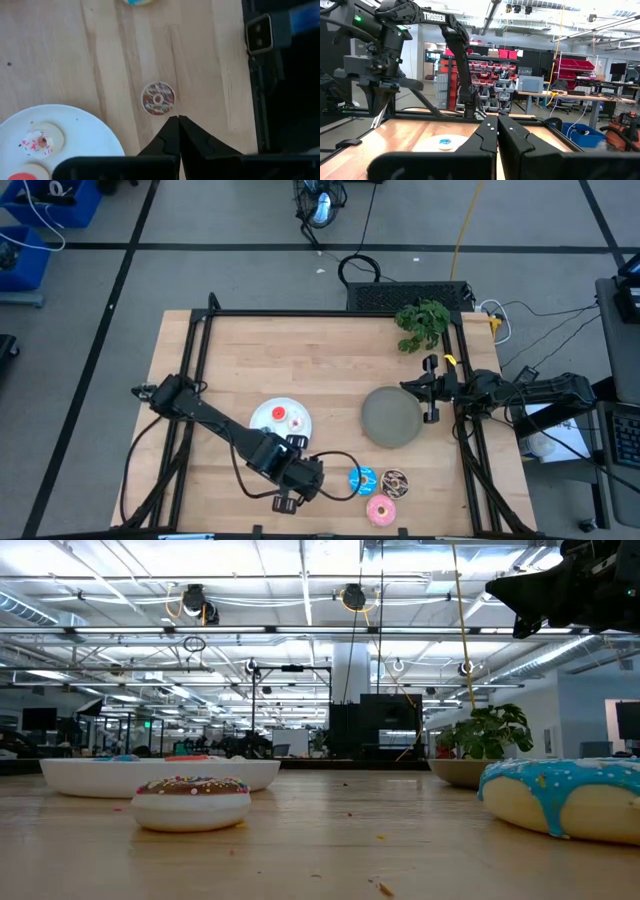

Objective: Pick & Place donuts
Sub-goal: Put the small brown donut on the white plate

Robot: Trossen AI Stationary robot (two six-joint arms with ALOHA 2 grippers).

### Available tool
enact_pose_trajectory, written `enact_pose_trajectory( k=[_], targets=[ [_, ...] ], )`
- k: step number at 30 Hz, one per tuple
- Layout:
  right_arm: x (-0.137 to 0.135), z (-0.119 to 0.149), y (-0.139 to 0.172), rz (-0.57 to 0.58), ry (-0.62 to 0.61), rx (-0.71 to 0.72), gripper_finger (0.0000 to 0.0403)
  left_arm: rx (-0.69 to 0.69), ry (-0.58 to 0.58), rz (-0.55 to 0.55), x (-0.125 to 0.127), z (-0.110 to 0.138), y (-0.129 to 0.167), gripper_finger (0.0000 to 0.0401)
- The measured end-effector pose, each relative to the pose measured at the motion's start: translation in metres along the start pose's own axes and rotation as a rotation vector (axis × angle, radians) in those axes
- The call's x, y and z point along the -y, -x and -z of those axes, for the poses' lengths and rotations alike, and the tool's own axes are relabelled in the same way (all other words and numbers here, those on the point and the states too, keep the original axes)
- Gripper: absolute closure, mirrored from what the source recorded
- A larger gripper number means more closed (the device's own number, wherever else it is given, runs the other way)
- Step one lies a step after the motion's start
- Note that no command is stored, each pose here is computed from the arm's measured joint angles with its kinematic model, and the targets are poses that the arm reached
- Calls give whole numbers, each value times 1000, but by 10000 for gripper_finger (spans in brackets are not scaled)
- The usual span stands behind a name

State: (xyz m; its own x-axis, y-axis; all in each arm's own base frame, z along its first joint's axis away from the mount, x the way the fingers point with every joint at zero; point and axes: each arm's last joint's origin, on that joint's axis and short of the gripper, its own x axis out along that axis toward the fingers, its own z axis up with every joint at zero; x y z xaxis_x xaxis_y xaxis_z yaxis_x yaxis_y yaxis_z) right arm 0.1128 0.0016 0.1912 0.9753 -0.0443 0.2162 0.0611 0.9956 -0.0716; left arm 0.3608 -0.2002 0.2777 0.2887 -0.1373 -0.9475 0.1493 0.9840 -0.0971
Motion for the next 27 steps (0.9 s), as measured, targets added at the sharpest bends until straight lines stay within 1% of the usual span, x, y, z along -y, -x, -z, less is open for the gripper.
enact_pose_trajectory(
  k=[3,6,8,11,16,19,23,27],
  targets=[
    [0,0,0,0,0,0,403,19,14,-3,-2,-3,0,378],
    [0,0,0,0,0,0,403,24,25,-17,-4,-3,0,341],
    [0,0,0,0,0,0,403,29,36,-27,-4,-3,0,311],
    [0,0,0,0,1,0,403,51,15,-15,1,-4,0,260],
    [0,0,0,0,2,0,403,157,-74,22,13,-11,1,172],
    [0,0,0,0,0,0,403,207,-81,25,15,-15,2,125],
    [0,0,0,0,0,0,403,197,-49,-12,11,-15,-3,78],
    [0,0,0,0,0,0,403,147,-53,-25,9,-9,-14,52]
  ],
)
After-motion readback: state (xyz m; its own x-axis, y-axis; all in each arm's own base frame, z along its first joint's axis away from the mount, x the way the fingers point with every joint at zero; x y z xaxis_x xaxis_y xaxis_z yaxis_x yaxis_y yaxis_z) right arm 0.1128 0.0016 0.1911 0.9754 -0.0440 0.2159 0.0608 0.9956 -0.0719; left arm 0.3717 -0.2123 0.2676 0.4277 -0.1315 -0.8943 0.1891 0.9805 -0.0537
